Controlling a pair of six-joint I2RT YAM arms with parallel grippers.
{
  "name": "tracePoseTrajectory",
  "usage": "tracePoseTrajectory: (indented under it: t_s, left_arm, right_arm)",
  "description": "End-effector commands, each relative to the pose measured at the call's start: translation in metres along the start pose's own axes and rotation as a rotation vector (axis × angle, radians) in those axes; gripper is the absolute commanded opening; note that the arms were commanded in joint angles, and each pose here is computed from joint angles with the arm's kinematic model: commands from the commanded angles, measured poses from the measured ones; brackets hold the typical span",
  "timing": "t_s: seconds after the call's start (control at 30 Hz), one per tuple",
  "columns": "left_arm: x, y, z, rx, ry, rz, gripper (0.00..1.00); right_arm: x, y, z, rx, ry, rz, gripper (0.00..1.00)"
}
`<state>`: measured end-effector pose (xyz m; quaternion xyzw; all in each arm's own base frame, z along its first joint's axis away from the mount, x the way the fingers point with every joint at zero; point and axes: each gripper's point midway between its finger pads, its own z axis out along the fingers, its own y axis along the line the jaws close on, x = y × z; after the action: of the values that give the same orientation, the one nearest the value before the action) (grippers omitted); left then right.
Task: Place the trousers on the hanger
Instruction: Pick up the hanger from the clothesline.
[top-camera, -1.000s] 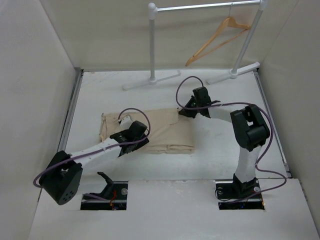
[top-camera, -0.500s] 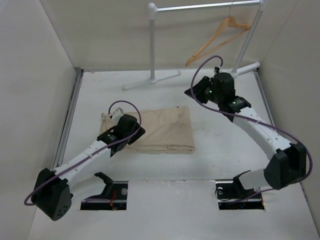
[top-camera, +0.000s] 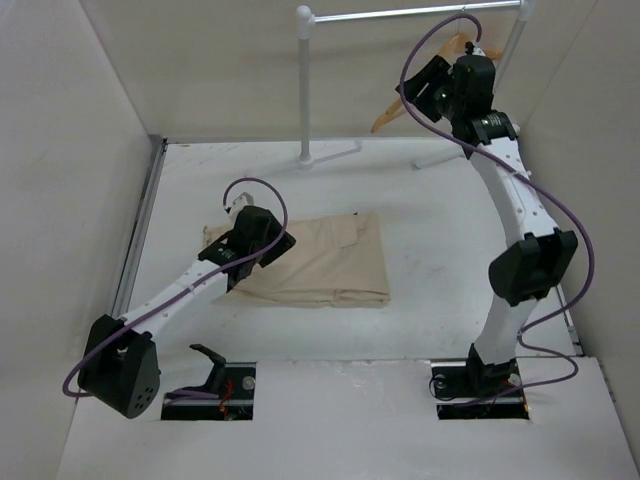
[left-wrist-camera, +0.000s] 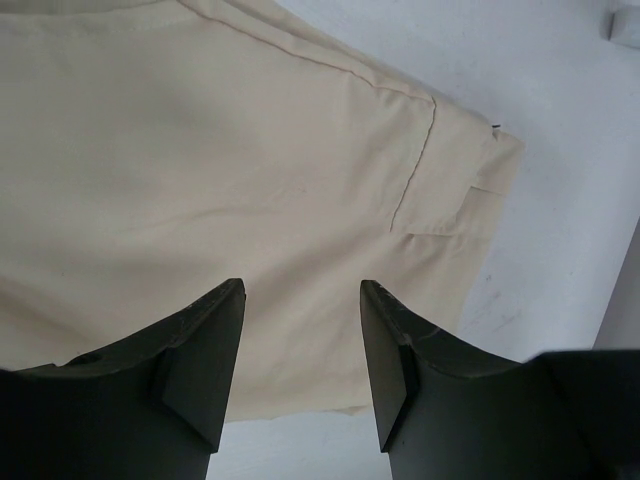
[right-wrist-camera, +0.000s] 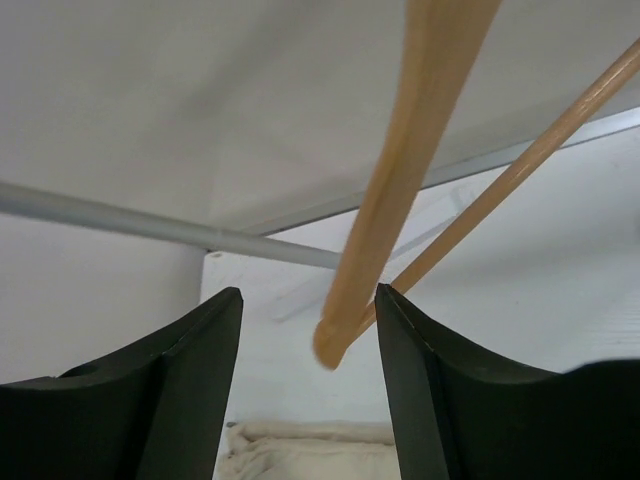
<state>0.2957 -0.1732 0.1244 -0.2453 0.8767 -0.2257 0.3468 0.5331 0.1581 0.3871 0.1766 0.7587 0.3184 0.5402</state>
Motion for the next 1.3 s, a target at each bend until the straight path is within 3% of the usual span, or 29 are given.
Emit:
tracePoseTrajectory:
  t_s: [0.0, 0.33, 0.6, 0.73, 1.03, 1.27]
  left_arm:
    - [-0.013, -0.014, -0.005, 0.065, -0.014, 0.010, 0.48]
    - [-0.012, -0.010, 0.005, 0.050, 0.006, 0.021, 0.48]
    - [-0.013, -0.008, 0.007, 0.044, 0.006, 0.018, 0.48]
    - [-0.017, -0.012, 0.005, 0.052, -0.001, 0.016, 0.47]
    - [-0.036, -0.037, -0.006, 0.097, -0.036, 0.016, 0.50]
    - [-0.067, -0.080, -0.028, 0.191, -0.094, 0.037, 0.50]
  right_arm:
    - [-0.006, -0.009, 0.015, 0.031, 0.022, -0.043, 0.62]
    - [0.006, -0.019, 0.050, 0.006, 0.059, -0.041, 0.58]
    - [0.002, -0.002, 0.048, -0.041, 0.032, -0.061, 0.22]
    - [-0.013, 0.017, 0.028, -0.068, -0.008, -0.090, 0.14]
    - [-0.026, 0.061, -0.035, -0.155, -0.055, -0.198, 0.12]
    - [0.009, 0.035, -0.051, -0.122, 0.016, -0.182, 0.12]
